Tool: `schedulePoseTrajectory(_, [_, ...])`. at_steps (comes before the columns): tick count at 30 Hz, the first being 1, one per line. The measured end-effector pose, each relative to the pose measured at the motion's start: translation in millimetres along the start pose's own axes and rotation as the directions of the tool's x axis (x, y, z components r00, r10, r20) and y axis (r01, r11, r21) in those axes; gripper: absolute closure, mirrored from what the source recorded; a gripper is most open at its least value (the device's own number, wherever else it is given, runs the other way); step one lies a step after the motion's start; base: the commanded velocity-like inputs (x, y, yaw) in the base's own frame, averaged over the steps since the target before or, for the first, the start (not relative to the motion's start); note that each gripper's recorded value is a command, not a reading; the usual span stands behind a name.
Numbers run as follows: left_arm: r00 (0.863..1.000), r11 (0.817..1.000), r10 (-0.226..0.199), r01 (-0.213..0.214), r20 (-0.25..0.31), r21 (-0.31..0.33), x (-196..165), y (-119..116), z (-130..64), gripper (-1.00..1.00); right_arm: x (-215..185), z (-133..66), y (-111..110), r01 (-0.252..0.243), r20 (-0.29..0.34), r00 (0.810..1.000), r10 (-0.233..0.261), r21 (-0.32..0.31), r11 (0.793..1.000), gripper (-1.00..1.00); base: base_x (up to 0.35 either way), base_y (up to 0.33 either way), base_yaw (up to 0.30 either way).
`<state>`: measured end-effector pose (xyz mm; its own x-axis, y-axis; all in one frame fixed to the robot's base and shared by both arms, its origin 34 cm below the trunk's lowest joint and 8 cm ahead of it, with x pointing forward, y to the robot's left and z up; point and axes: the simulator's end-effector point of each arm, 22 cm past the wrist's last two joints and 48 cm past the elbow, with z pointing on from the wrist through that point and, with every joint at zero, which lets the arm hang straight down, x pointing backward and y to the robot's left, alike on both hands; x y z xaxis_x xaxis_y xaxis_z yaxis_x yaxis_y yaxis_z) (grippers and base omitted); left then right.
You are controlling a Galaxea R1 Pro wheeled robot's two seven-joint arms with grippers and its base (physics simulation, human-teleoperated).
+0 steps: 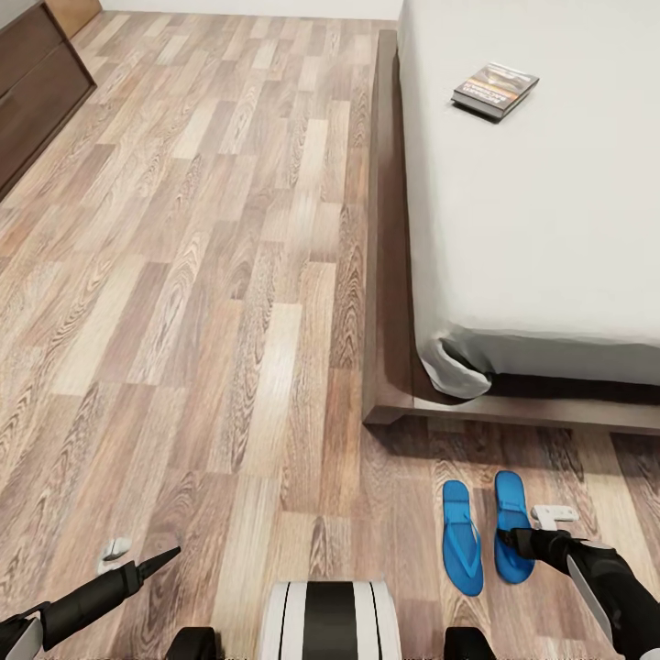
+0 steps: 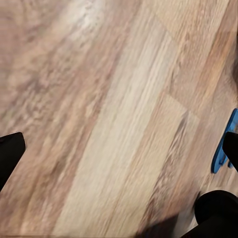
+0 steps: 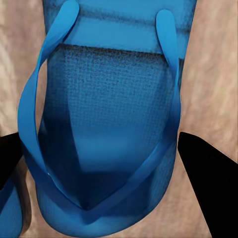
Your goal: In the bedroom, move the book from the bed onto either nightstand, and place the two sandals side by side next to the bed.
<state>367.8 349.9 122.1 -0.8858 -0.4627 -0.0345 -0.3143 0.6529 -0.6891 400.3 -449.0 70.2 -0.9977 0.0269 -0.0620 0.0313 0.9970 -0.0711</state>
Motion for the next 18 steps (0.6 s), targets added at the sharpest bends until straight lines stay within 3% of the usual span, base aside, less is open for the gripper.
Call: schedulePoseTrajectory(18, [1.000, 1.000, -0.020, 0.020, -0.021, -0.015, 11.2, 10.6, 3.0, -1.00, 14.4, 10.0, 0.2, 0.002, -0.032, 0.999, -0.001, 0.001, 1.000, 1.00, 0.000, 0.000, 0.000])
